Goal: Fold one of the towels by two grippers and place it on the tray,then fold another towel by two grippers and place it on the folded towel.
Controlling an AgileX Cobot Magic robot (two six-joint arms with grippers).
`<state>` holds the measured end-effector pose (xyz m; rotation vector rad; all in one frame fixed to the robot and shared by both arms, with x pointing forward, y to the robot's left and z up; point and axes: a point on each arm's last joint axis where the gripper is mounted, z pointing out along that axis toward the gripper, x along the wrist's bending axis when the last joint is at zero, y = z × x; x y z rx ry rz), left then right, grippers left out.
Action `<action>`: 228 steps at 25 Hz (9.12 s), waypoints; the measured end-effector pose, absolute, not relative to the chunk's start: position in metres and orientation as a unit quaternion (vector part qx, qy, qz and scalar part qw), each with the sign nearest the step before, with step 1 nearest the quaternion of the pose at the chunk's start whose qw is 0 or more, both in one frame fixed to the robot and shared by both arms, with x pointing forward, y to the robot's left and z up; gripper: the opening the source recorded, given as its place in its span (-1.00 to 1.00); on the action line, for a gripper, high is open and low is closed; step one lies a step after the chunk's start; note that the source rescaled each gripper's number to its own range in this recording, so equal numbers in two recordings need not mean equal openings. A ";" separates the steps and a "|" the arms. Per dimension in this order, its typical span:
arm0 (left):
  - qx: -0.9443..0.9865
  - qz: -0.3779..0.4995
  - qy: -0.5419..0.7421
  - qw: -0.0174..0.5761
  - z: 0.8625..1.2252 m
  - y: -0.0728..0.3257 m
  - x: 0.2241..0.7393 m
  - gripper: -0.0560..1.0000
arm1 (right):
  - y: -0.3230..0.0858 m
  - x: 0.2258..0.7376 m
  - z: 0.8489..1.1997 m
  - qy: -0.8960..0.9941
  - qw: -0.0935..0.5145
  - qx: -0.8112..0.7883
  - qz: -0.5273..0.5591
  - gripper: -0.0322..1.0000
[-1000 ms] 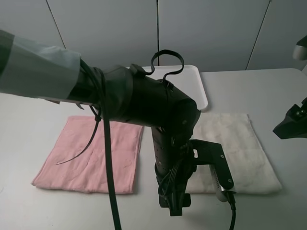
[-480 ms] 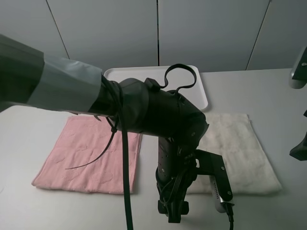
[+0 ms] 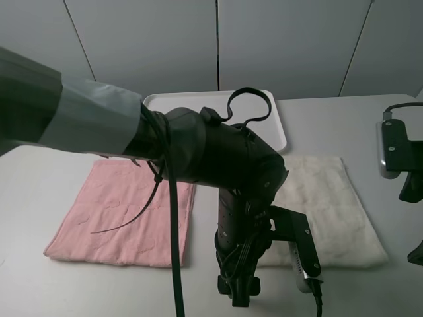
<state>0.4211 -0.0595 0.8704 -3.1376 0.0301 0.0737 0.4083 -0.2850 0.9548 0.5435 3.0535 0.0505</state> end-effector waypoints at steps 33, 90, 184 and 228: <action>-1.000 0.019 0.014 0.005 0.871 -0.059 0.422 1.00 | -0.269 0.398 0.875 1.000 -0.013 0.009 -0.007 1.00; -1.000 -0.004 -0.007 0.007 0.870 -0.059 0.426 1.00 | -0.265 0.412 0.863 1.000 0.010 -0.002 -0.012 -0.92; -0.964 -0.114 -0.170 -0.172 0.946 -0.043 0.491 -0.89 | -0.255 0.411 0.950 0.846 0.125 0.490 0.168 -0.94; -0.921 -0.139 -0.298 -0.210 0.920 -0.034 0.557 0.86 | -0.284 0.465 0.923 0.689 0.202 0.661 0.219 0.98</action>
